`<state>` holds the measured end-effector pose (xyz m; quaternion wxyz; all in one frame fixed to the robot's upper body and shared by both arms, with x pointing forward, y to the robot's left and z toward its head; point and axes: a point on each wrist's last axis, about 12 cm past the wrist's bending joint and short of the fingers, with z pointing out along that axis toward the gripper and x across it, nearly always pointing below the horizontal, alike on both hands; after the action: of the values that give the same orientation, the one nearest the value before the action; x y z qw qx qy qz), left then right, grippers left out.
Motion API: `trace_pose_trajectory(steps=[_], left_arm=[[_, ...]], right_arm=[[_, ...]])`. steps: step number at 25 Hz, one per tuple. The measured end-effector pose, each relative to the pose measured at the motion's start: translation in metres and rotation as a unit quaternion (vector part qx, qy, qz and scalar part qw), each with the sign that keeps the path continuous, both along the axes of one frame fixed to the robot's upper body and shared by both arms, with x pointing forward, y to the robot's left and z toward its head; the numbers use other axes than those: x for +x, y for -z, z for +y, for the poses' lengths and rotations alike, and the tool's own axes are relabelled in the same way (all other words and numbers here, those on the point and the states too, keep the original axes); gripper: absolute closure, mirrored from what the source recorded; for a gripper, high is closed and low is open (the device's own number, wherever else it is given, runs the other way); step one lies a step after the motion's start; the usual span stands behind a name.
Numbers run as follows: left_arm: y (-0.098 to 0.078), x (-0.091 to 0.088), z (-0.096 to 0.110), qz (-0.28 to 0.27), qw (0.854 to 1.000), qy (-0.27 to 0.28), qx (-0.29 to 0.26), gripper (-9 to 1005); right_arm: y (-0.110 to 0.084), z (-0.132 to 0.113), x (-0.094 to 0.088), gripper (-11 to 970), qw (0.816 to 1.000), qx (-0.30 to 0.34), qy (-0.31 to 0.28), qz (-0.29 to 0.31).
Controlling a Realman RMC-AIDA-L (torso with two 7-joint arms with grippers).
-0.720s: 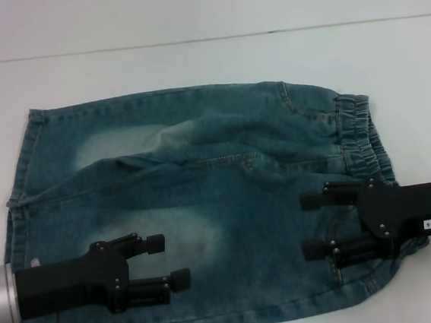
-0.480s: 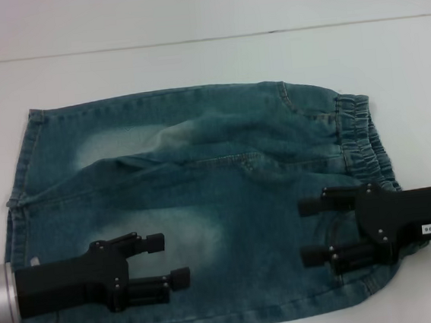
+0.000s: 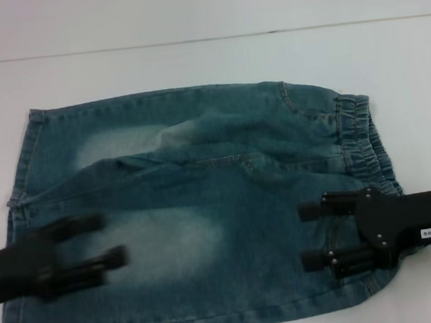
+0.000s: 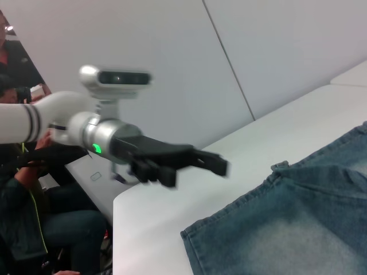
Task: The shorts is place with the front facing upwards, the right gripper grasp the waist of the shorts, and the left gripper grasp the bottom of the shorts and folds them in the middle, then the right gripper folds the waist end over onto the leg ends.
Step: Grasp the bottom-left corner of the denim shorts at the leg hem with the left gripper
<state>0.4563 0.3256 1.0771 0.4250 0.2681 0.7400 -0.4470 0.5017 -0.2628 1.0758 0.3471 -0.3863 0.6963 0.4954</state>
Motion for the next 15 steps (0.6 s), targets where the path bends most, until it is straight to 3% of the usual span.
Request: trace_pose_trajectory(steps=[6,11,15], left_arm=[[-0.009,-0.045,0.054,0.016,0.994,-0.094,0.044,64],[-0.003,-0.07,0.069,0.055,0.988,-0.125,0.071,65],[0.005,-0.078,0.073,0.086,0.982,-0.135,0.095,65]], right_arm=[[0.001,-0.001,-0.001,15,1.0,0.0,0.001,0.0],[-0.001,0.001,0.001,14,1.0,0.0,-0.002,-0.002],[-0.001,0.001,0.001,15,1.0,0.0,-0.002,-0.002]])
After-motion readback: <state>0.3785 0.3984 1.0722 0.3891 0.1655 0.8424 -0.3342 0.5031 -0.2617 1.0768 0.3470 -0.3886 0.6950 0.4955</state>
